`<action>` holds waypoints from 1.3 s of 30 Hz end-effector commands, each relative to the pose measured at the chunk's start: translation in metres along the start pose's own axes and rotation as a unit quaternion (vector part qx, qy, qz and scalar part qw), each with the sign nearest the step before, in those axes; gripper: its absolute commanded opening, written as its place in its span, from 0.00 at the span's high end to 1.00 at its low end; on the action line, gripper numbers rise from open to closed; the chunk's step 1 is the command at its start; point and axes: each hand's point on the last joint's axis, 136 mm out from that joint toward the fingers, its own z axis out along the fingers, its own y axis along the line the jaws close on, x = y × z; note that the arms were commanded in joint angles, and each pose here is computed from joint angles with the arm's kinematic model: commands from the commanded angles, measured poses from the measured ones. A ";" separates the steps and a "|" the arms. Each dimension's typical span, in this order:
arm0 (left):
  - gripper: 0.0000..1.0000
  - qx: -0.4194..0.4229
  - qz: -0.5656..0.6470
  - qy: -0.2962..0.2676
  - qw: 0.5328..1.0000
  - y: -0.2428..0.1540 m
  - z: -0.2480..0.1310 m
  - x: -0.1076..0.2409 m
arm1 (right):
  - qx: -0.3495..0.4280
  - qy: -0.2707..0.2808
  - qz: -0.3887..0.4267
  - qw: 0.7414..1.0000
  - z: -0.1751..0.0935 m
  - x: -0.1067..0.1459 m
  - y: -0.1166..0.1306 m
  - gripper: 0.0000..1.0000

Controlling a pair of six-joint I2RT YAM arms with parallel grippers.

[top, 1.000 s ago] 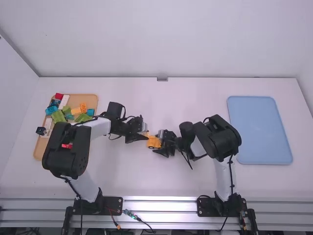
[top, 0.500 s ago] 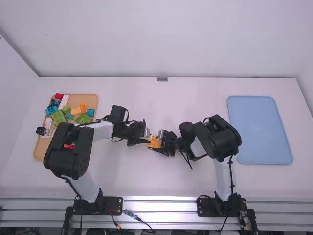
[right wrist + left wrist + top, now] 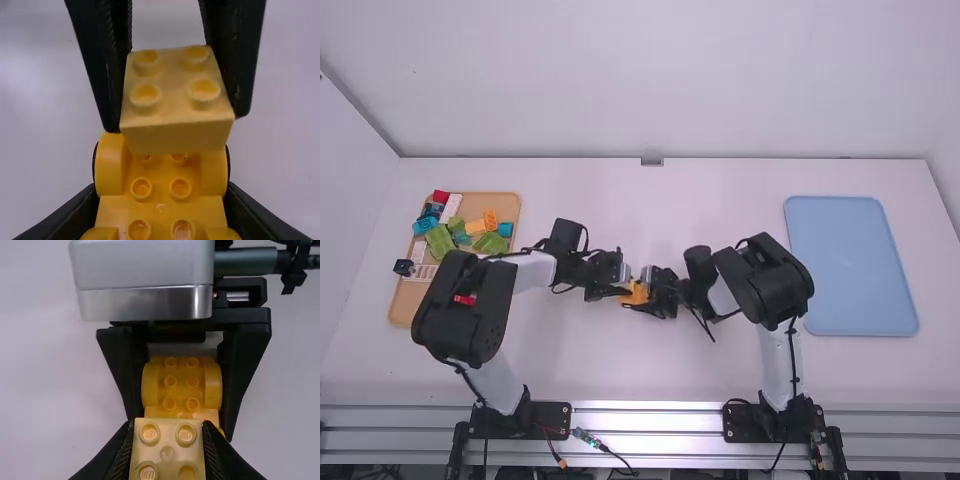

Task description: Assemble lego blocks to make yellow taxi

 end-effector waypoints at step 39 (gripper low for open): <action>0.98 -0.002 -0.035 -0.028 0.999 -0.005 0.016 0.011 | 0.001 -0.005 -0.008 1.000 0.002 0.000 -0.004 0.66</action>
